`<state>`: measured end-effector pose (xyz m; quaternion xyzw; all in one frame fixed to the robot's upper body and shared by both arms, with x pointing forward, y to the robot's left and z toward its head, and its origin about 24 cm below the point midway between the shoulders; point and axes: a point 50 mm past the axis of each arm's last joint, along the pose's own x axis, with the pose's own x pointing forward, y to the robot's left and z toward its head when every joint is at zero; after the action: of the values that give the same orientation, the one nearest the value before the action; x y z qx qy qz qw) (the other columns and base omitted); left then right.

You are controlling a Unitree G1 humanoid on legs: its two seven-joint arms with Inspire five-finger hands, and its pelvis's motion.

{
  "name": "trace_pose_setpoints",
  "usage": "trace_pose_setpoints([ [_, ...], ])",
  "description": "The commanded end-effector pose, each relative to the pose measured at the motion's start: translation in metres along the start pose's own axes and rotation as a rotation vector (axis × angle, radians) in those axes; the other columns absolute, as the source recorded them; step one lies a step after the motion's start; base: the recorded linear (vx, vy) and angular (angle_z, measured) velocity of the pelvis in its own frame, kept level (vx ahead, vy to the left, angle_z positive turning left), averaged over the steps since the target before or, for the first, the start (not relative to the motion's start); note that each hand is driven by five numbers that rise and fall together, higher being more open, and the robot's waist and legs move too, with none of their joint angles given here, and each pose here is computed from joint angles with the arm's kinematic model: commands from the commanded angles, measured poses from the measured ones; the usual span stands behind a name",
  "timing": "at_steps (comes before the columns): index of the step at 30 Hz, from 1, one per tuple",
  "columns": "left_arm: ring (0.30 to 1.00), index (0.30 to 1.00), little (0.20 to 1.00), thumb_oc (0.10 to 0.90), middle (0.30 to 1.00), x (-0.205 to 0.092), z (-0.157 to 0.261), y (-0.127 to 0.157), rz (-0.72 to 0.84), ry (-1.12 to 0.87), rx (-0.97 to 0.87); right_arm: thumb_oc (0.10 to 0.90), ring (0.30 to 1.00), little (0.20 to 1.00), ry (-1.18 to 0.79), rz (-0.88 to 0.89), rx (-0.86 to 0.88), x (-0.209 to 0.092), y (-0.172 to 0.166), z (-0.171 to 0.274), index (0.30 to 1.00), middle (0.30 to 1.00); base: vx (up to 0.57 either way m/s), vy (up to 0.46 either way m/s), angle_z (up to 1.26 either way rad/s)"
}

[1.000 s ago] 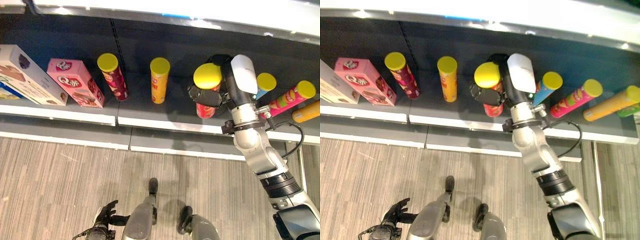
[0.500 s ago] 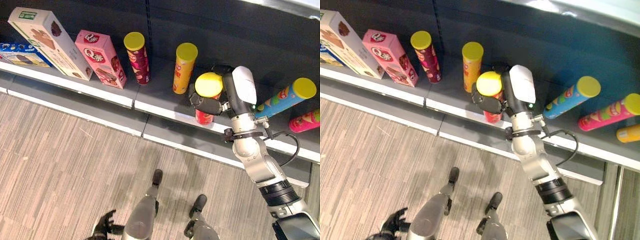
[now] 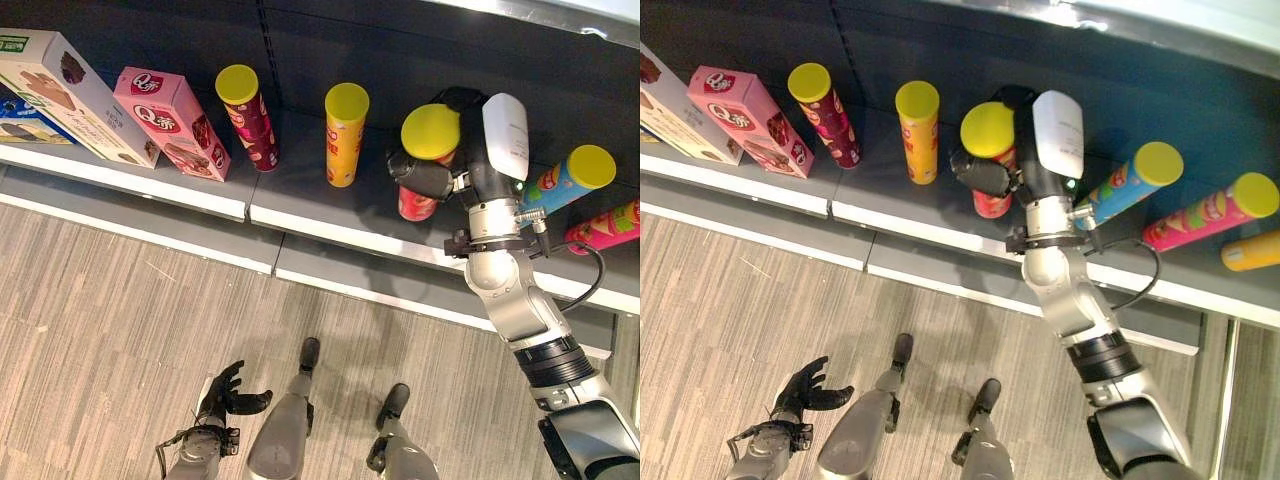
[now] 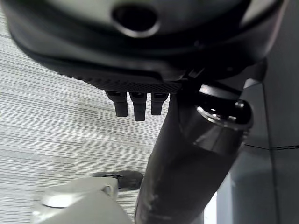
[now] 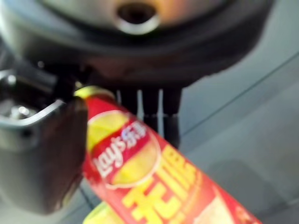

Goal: Put the goods on the table back onto the shelves and tidy them up.

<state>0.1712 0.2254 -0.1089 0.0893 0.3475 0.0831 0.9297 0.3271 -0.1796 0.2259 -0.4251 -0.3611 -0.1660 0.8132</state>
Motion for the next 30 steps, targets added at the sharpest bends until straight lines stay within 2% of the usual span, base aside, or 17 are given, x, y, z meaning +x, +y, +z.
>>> trace_pose_setpoints([
  [1, 0.900, 0.900, 0.900, 0.800, 0.900, -0.012, -0.030, 0.013, 0.012, 0.095, 0.055, 0.400, 0.300, 0.300, -0.167, -0.335, -0.023, 0.042, -0.057, 0.028, 0.300, 0.300, 0.00, 0.000, 0.00],
  [5, 0.900, 0.900, 0.900, 0.800, 0.900, -0.009, -0.025, 0.012, 0.015, 0.077, 0.054, 0.400, 0.300, 0.300, -0.125, -0.427, -0.034, 0.044, -0.070, 0.019, 0.300, 0.300, 0.03, -0.007, 0.08],
  [9, 0.900, 0.900, 0.900, 0.800, 0.900, -0.006, -0.019, 0.009, 0.012, 0.058, 0.060, 0.400, 0.300, 0.300, -0.056, -0.534, 0.084, 0.041, -0.079, 0.010, 0.300, 0.300, 0.04, -0.004, 0.20],
  [10, 0.900, 0.900, 0.900, 0.800, 0.900, -0.006, -0.018, 0.007, 0.012, 0.054, 0.060, 0.400, 0.300, 0.300, -0.033, -0.560, 0.163, 0.039, -0.078, 0.008, 0.300, 0.300, 0.03, -0.012, 0.14],
  [13, 0.900, 0.900, 0.900, 0.800, 0.900, -0.002, -0.012, 0.006, 0.014, 0.039, 0.065, 0.400, 0.300, 0.300, 0.003, -0.591, 0.183, 0.036, -0.079, 0.001, 0.300, 0.300, 0.03, -0.022, 0.09],
  [20, 0.900, 0.900, 0.900, 0.800, 0.900, -0.003, -0.013, 0.006, 0.013, 0.039, 0.075, 0.400, 0.300, 0.300, 0.046, -0.579, 0.211, 0.030, -0.072, -0.007, 0.300, 0.300, 0.01, 0.000, 0.02],
  [30, 0.900, 0.900, 0.900, 0.800, 0.900, -0.001, -0.007, 0.006, 0.011, 0.017, 0.076, 0.400, 0.300, 0.300, 0.121, -0.559, 0.120, 0.026, -0.066, -0.025, 0.300, 0.300, 0.00, 0.000, 0.00],
])
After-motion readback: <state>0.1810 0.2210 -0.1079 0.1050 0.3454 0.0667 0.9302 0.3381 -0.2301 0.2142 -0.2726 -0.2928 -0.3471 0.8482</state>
